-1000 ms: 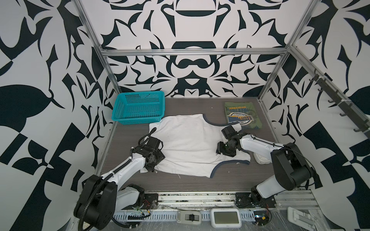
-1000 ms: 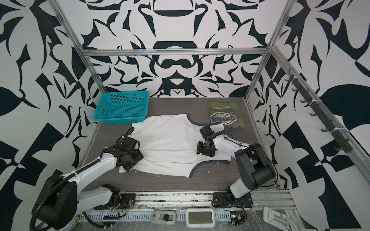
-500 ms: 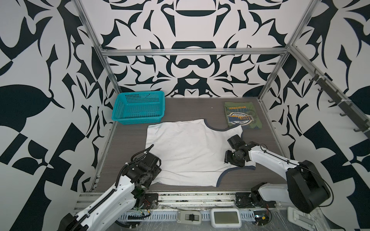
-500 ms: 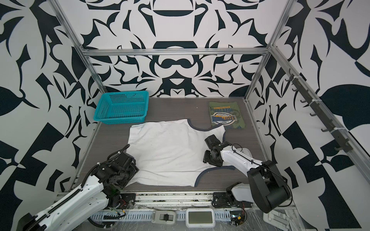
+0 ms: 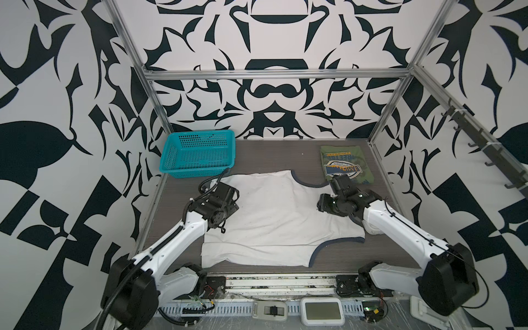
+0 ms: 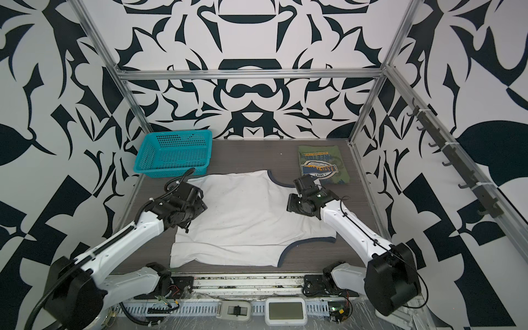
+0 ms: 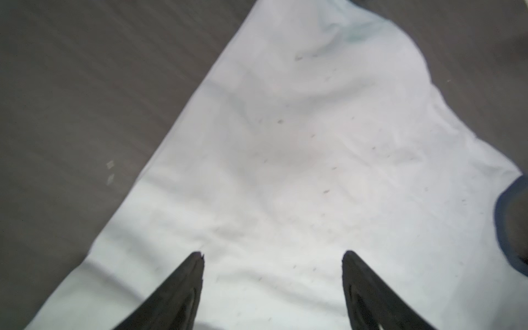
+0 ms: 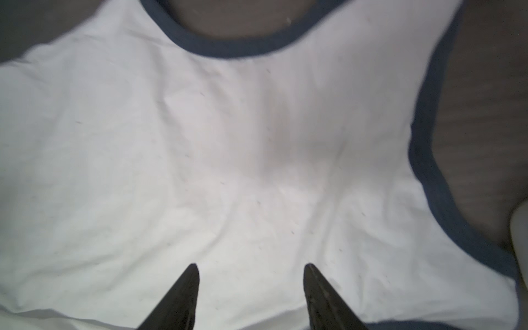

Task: Fold and stack the tank tops

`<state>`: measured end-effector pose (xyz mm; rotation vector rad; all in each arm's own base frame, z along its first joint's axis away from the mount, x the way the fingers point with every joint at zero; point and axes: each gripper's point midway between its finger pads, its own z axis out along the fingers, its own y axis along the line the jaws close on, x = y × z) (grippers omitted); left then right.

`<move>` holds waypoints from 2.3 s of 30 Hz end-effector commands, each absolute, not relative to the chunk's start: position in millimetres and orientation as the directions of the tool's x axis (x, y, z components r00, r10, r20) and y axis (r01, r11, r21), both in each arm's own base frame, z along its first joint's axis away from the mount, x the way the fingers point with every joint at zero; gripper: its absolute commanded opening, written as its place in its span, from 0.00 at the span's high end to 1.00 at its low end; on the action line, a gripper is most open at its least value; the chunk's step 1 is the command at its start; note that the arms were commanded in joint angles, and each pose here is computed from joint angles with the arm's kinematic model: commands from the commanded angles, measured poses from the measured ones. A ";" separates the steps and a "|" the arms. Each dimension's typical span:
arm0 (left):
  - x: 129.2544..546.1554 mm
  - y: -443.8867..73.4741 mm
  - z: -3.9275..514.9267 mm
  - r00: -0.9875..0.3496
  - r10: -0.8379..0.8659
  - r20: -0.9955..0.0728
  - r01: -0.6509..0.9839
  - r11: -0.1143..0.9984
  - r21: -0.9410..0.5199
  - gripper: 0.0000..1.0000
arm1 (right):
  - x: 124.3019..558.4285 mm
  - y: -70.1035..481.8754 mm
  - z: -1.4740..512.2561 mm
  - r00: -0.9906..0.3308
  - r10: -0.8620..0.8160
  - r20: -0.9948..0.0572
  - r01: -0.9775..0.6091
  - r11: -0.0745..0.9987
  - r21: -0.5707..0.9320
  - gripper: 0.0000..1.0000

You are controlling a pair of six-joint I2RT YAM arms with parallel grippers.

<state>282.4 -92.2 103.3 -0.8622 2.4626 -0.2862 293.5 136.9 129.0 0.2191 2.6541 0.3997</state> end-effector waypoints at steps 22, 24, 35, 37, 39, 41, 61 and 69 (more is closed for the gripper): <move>434.3 -17.0 50.7 -0.587 -0.674 -0.449 -0.533 0.739 -0.411 0.42 | 481.6 228.3 107.3 -0.885 0.091 -0.457 -0.110 0.912 0.396 0.45; 436.6 -15.9 46.2 -0.587 -0.672 -0.452 -0.536 0.741 -0.405 0.42 | 486.2 228.1 104.4 -0.886 0.093 -0.454 -0.109 0.910 0.399 0.45; 441.8 -17.1 29.2 -0.602 -0.674 -0.429 -0.547 0.739 -0.393 0.54 | 520.6 225.4 76.2 -0.900 0.096 -0.424 -0.091 0.911 0.401 0.43; 440.9 -17.7 29.2 -0.600 -0.677 -0.427 -0.547 0.736 -0.398 0.58 | 524.5 229.3 71.4 -0.905 0.091 -0.416 -0.096 0.908 0.409 0.43; 440.8 -18.7 30.4 -0.598 -0.680 -0.425 -0.545 0.734 -0.405 0.63 | 526.4 231.3 67.5 -0.910 0.092 -0.405 -0.095 0.904 0.417 0.44; 440.9 -19.6 31.4 -0.596 -0.682 -0.424 -0.543 0.731 -0.414 0.69 | 525.9 233.0 61.3 -0.917 0.088 -0.388 -0.091 0.903 0.421 0.47; 403.2 -14.4 92.5 -0.503 -0.682 -0.530 -0.468 0.731 -0.496 0.96 | 493.1 221.1 115.1 -0.865 0.093 -0.493 -0.142 0.897 0.419 1.00; 337.7 -28.1 94.4 -0.514 -0.695 -0.503 -0.463 0.718 -0.519 0.89 | 429.9 211.7 112.9 -0.860 0.083 -0.503 -0.148 0.903 0.404 1.00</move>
